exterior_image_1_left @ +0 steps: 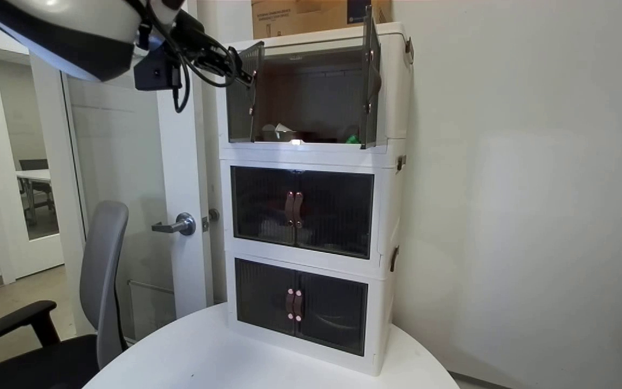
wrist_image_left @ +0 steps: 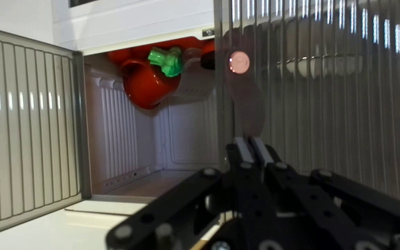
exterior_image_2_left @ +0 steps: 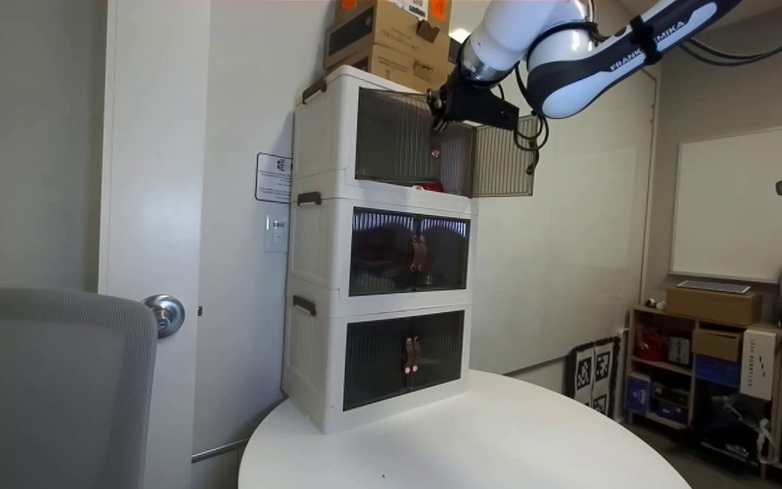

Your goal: Close the open doors of the cabinet

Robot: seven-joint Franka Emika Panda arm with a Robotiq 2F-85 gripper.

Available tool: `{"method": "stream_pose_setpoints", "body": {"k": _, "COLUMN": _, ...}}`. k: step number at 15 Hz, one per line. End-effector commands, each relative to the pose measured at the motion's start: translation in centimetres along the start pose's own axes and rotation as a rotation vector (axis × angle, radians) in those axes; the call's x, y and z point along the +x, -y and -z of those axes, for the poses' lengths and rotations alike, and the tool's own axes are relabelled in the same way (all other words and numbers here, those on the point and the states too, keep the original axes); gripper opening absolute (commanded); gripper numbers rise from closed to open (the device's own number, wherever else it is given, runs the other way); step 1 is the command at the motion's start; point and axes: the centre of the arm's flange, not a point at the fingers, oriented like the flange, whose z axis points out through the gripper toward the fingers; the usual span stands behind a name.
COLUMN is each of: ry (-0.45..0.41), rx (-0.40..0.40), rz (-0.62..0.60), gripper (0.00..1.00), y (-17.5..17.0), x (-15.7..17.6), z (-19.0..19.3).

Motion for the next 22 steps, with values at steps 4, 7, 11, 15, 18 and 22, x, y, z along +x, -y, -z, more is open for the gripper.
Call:
{"method": "stream_pose_setpoints", "body": {"k": 4, "ry": -0.26, "rx": 0.014, "rz": 0.058, "gripper": 0.01, "y": 4.0, "x": -1.4, "z": -3.9}}
{"method": "stream_pose_setpoints", "body": {"k": 7, "ry": -0.339, "rx": 0.014, "rz": 0.084, "gripper": 0.01, "y": 4.1, "x": -2.4, "z": -5.6}}
{"method": "stream_pose_setpoints", "body": {"k": 11, "ry": -0.428, "rx": 0.034, "rz": 0.111, "gripper": 0.01, "y": 3.7, "x": -3.0, "z": -7.4}}
{"method": "stream_pose_setpoints", "body": {"k": 15, "ry": -0.475, "rx": 0.058, "rz": 0.113, "gripper": 0.01, "y": 2.9, "x": -3.4, "z": -8.8}}
{"method": "stream_pose_setpoints", "body": {"k": 18, "ry": -0.48, "rx": 0.074, "rz": 0.097, "gripper": 0.28, "y": 2.4, "x": -3.4, "z": -9.5}}
{"method": "stream_pose_setpoints", "body": {"k": 22, "ry": -0.492, "rx": 0.101, "rz": 0.08, "gripper": 0.58, "y": 3.0, "x": -3.1, "z": -10.0}}
